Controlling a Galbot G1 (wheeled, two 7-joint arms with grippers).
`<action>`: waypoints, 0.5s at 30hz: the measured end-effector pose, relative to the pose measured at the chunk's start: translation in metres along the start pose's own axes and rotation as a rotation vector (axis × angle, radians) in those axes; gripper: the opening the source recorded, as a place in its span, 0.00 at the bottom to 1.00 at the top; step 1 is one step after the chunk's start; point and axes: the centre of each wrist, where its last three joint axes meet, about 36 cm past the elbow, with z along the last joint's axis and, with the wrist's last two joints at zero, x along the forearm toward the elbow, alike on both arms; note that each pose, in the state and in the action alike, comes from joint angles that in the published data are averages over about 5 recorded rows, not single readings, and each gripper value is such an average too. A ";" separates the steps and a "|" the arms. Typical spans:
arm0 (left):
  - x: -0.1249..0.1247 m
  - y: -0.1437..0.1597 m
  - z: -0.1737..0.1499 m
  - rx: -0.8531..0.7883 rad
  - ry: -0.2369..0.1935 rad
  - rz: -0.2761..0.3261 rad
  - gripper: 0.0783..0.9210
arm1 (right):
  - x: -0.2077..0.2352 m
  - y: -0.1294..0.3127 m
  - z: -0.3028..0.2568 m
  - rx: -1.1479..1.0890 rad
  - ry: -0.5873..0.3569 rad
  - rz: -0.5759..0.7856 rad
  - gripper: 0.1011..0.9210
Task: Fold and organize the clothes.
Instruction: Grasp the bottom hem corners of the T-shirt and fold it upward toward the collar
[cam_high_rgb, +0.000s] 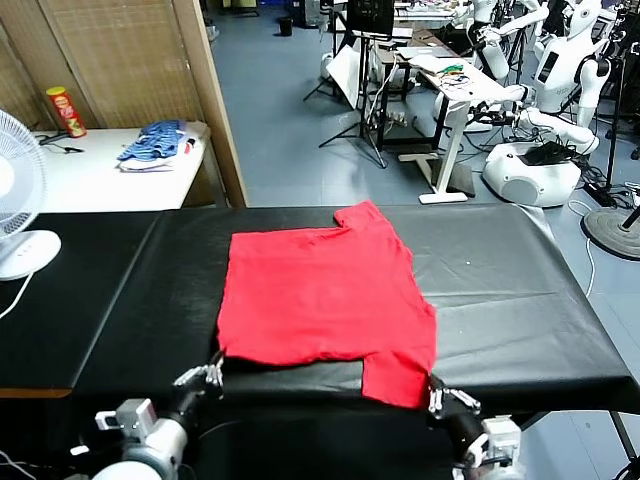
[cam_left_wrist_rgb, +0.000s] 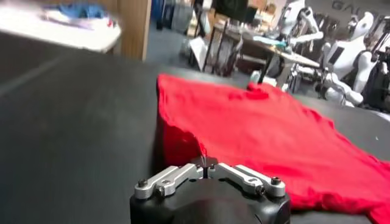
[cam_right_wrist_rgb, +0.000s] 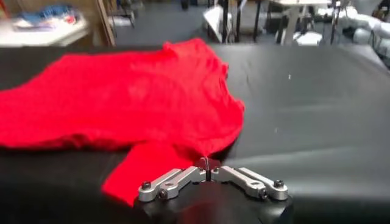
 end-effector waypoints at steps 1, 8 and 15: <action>-0.005 0.000 0.000 0.000 -0.011 -0.002 0.06 | -0.008 -0.003 0.000 0.004 -0.015 0.000 0.03; -0.037 0.004 -0.004 -0.042 -0.065 -0.019 0.06 | -0.061 -0.023 -0.005 0.033 -0.063 -0.002 0.03; -0.058 0.010 0.000 -0.093 -0.079 -0.040 0.06 | -0.104 -0.027 0.000 0.049 -0.063 -0.012 0.03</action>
